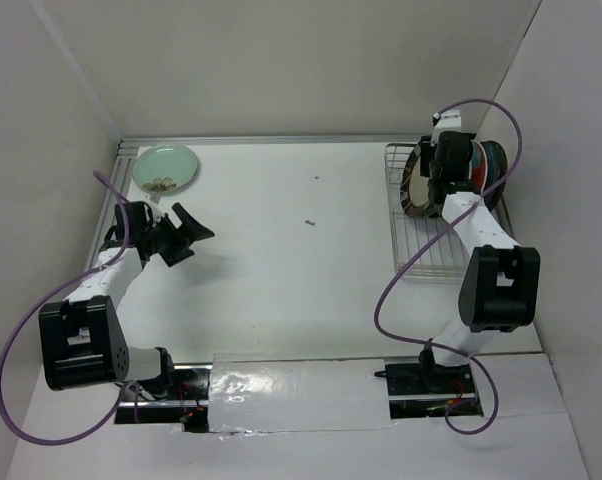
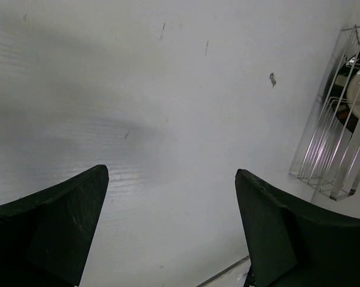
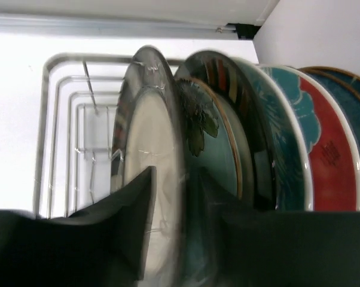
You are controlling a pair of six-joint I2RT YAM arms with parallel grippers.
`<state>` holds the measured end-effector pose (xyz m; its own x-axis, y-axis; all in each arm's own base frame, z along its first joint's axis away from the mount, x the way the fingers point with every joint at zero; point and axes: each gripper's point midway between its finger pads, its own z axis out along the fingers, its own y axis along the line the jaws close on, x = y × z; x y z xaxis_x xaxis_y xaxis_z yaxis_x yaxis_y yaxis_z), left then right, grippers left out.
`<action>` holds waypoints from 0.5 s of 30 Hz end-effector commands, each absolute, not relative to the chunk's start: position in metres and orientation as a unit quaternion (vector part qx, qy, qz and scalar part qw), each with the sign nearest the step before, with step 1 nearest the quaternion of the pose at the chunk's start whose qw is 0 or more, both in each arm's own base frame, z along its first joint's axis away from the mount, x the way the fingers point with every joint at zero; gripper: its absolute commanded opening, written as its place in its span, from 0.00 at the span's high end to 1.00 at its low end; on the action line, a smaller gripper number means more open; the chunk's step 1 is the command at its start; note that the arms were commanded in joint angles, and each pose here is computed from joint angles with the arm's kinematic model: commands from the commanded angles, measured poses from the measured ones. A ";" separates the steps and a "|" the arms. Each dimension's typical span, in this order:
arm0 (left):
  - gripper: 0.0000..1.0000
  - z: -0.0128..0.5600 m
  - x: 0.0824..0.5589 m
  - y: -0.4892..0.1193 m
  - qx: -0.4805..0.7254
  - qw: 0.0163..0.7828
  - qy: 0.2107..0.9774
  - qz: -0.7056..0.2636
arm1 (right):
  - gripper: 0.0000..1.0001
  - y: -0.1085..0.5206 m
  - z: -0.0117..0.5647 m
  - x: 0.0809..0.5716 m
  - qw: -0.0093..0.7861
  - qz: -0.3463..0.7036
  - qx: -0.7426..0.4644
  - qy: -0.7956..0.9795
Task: Load the plates into the dish rack
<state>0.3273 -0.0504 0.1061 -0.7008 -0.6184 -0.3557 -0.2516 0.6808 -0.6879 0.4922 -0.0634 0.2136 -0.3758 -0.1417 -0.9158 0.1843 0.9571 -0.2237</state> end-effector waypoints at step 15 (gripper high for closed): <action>0.00 0.124 0.399 0.011 -0.405 0.410 0.756 -0.310 | 0.21 -0.006 0.359 0.480 0.675 -0.020 0.057 0.735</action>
